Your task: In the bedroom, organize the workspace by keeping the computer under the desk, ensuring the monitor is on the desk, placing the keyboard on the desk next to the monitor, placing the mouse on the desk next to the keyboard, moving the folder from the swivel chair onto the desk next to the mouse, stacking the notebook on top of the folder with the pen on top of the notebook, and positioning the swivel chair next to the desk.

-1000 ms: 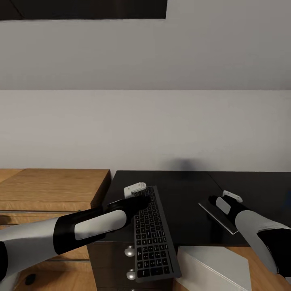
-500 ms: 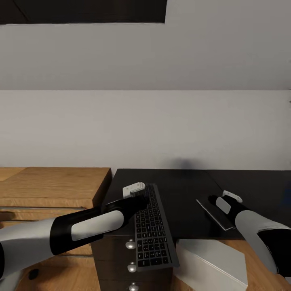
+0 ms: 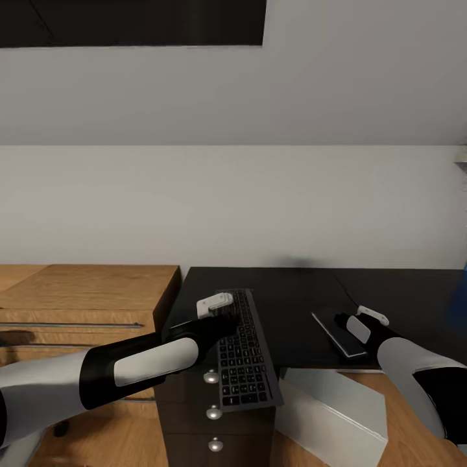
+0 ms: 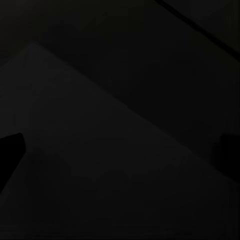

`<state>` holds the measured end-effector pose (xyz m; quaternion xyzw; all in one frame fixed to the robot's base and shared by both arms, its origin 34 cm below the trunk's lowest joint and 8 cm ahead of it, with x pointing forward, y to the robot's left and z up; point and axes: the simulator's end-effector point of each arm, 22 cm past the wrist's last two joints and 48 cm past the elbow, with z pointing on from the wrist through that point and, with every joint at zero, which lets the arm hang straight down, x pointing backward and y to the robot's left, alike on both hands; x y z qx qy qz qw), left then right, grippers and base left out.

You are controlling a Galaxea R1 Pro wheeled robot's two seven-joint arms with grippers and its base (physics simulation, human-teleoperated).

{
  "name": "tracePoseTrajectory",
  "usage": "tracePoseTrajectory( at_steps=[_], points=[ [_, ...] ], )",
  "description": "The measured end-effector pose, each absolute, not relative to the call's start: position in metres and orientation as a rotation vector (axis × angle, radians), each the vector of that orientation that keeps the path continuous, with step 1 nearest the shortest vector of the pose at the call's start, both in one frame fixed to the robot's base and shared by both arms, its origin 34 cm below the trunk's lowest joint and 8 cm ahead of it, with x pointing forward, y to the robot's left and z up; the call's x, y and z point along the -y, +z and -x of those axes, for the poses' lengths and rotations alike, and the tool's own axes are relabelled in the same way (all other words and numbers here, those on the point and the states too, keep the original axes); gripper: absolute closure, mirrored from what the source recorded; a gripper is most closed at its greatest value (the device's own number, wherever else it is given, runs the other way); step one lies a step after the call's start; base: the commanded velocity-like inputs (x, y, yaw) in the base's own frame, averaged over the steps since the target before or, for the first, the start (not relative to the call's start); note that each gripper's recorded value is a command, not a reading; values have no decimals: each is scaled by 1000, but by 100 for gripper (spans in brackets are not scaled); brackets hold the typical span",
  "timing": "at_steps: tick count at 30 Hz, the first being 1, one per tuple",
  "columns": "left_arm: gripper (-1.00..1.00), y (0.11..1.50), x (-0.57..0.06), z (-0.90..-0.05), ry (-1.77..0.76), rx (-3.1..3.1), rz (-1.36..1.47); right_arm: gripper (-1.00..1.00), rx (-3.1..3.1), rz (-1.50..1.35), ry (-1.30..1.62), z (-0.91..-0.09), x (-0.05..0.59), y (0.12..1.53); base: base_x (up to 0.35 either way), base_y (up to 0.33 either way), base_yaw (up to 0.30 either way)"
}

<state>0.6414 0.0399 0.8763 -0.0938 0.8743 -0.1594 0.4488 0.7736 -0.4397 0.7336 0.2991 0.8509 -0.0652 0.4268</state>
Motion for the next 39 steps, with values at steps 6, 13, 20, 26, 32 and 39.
tracePoseTrajectory(
  at_steps=[6,13,20,26,32,39],
  points=[
    [-100,877,-40,-641,-394,-2162,232,-100,-2128,-741,-171,-773,441,734,-77,0,0],
    [-100,877,-40,-641,-394,-2163,232,-100,-2126,-746,-166,-773,441,734,-99,0,0],
    [-100,877,-40,-641,-394,-2162,233,-100,-2126,-747,-165,-773,440,734,-222,0,0],
    [-100,880,-40,-642,-397,-2160,237,-100,-2131,-744,-172,-772,441,734,-22,0,0],
    [-100,891,-40,-643,-396,-2161,236,-100,-2156,-766,-182,-764,445,734,-4,0,0],
    [-100,904,-40,-645,-397,-2161,236,-100,-2156,-794,-165,-764,444,744,0,0,0]
  ],
)
